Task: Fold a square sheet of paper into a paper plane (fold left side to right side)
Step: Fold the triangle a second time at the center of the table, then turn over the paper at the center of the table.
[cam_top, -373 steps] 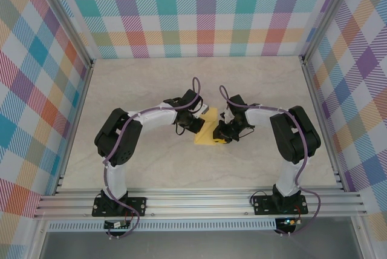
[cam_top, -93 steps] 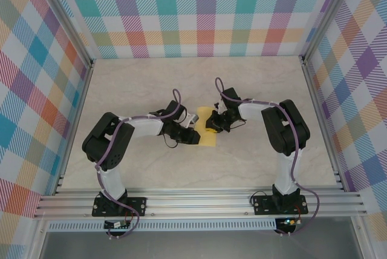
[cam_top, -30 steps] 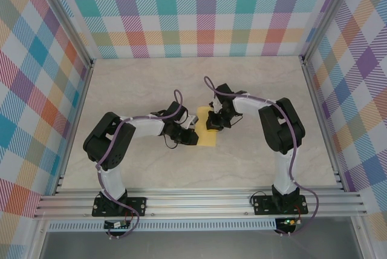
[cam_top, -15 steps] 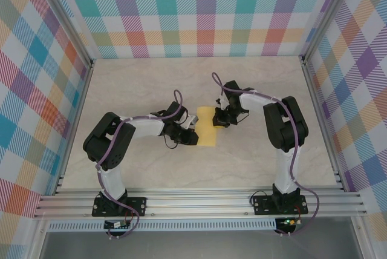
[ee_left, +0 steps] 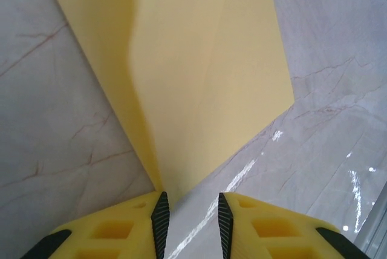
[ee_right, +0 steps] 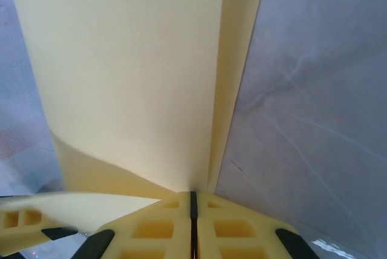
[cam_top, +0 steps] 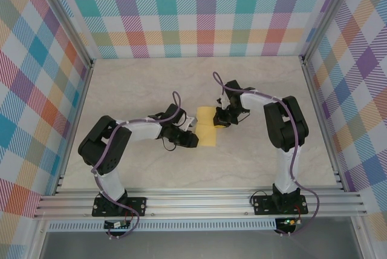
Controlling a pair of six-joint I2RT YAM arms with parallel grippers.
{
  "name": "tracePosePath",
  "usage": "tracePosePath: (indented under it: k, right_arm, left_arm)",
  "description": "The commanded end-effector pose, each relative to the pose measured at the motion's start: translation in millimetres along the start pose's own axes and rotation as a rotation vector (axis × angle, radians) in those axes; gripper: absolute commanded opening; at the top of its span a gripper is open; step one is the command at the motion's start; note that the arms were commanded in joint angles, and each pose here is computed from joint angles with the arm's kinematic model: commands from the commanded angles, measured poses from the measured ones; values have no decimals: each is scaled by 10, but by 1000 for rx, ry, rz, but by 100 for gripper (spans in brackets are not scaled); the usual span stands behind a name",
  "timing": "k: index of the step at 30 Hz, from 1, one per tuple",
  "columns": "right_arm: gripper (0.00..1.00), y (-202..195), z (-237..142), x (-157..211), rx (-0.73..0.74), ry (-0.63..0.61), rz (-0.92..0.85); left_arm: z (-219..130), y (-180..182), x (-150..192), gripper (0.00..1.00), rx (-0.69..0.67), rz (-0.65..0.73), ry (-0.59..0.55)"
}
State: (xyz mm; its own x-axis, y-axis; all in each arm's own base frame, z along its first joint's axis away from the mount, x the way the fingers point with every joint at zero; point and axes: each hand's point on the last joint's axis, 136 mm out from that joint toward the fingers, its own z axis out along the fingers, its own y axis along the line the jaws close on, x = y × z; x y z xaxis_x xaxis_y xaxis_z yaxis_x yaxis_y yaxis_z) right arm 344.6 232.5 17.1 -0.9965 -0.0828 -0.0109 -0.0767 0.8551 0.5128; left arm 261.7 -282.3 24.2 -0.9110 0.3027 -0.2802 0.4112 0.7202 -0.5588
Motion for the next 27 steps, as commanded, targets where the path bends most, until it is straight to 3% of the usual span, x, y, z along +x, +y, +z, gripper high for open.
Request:
tracePosePath:
  k: [1,3,7,14,23,27]
  right_arm:
    - [8,-95,-25,-109,14,-29,-6]
    - [12,-7,-127,-162,-19,-60,-15]
    - [29,150,-432,-263,-79,-149,-34]
    - [52,102,-752,-197,-58,-215,-61]
    - [62,111,-647,62,-147,-186,-52]
    - [62,150,-546,143,-212,-152,-33]
  left_arm:
    - [-113,151,322,32,-68,-44,87]
    - [-201,107,266,33,-46,-45,62]
    - [-393,31,85,38,-23,-42,-11]
    - [-464,-139,-322,45,40,-1,-101]
    - [-257,-275,-678,49,148,27,-95]
    - [-175,-112,-759,43,68,9,-99]
